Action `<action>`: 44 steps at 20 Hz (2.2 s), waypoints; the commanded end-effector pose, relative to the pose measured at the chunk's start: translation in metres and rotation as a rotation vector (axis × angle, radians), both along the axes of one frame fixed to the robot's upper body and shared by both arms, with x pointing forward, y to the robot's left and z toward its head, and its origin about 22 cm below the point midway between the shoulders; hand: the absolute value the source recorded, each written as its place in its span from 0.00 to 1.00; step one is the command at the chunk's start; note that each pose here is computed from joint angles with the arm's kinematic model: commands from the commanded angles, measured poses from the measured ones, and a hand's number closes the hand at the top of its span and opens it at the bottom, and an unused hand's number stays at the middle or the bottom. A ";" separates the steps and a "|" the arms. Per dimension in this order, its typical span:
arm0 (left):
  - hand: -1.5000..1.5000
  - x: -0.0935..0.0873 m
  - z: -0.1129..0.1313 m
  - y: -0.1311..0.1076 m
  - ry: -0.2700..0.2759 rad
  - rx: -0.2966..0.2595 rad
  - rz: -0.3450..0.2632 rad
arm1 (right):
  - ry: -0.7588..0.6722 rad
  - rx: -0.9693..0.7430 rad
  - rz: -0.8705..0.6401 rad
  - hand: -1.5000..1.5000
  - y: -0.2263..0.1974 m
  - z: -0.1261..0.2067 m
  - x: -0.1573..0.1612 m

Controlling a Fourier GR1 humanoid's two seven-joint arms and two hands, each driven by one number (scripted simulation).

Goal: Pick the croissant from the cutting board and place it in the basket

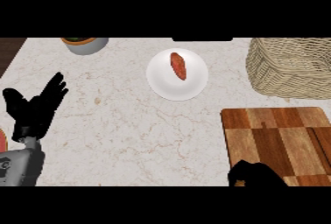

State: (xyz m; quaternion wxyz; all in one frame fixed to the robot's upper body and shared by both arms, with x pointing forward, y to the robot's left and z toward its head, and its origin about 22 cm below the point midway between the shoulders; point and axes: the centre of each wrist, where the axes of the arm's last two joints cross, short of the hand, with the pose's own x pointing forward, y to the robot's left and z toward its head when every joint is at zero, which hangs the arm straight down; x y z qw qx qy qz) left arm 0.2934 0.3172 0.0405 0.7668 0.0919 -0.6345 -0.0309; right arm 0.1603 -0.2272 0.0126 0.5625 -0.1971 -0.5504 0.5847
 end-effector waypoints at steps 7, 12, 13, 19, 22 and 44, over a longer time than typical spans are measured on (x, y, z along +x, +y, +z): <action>0.50 -0.010 0.001 0.006 0.005 0.008 0.017 | -0.002 0.451 -0.012 1.00 0.048 0.008 -0.040; 0.50 -0.009 -0.007 0.006 0.002 0.009 0.021 | -0.215 0.663 0.015 1.00 0.037 0.079 -0.054; 0.50 -0.006 -0.004 -0.006 -0.008 -0.008 0.015 | -0.239 0.659 -0.013 1.00 0.035 0.085 -0.068; 0.50 -0.003 0.010 0.013 -0.014 0.008 0.013 | -0.349 0.650 -0.152 1.00 0.018 0.141 -0.076; 0.50 -0.006 0.009 0.003 0.005 0.001 -0.002 | -0.375 0.621 -0.186 1.00 0.012 0.150 -0.071; 0.50 0.012 0.007 -0.009 -0.013 0.002 0.004 | -0.642 0.464 -0.586 1.00 -0.042 0.264 0.105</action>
